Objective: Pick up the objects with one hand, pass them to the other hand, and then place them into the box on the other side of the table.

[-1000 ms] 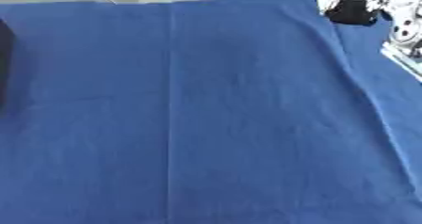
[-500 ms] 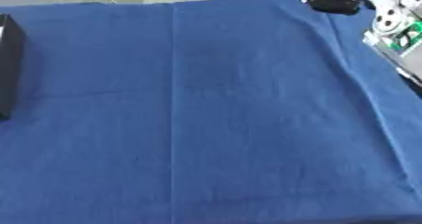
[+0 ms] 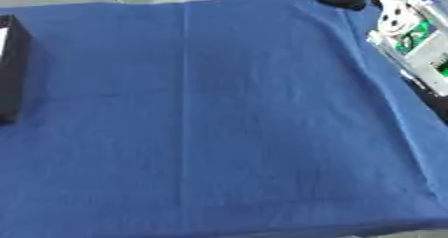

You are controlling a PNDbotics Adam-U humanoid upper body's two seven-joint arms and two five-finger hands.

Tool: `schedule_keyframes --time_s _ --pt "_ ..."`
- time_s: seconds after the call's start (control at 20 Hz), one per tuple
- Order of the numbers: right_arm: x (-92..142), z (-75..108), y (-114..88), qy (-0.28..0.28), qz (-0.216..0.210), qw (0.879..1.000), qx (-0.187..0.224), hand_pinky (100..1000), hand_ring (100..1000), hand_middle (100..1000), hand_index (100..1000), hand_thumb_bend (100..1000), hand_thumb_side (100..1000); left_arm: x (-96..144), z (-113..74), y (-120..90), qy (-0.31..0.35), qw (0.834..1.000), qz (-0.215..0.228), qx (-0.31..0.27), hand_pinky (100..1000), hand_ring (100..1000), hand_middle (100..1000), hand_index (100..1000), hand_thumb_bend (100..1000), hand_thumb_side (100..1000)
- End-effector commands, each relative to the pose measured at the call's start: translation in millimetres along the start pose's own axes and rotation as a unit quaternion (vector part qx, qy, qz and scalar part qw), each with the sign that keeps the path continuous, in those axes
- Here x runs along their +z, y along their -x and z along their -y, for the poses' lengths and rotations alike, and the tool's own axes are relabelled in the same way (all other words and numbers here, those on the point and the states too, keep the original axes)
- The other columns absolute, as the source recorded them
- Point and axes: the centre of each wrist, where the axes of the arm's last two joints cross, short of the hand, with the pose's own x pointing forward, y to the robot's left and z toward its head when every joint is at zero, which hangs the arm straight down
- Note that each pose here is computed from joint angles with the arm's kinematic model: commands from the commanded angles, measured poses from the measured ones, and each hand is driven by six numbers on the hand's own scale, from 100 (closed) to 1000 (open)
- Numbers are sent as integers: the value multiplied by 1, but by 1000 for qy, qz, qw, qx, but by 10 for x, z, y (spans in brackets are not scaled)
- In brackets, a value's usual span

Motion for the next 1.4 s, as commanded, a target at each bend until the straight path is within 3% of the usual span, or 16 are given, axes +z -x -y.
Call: schedule_keyframes --time_s 0.05,0.7,1.4 --pt "-11 -18 -100 1 18 1000 -24 601 682 543 461 100 100 -63 -59 -123 19 999 7 -35 798 761 740 744 102 489" --pt "92 -356 -175 -72 18 994 -83 586 670 540 454 100 100 -289 136 -235 109 990 -4 -90 785 757 736 746 150 480" --pt "135 -610 -189 -113 18 988 -103 579 666 539 451 100 100 -497 485 -218 200 972 8 -122 784 759 738 752 177 511"
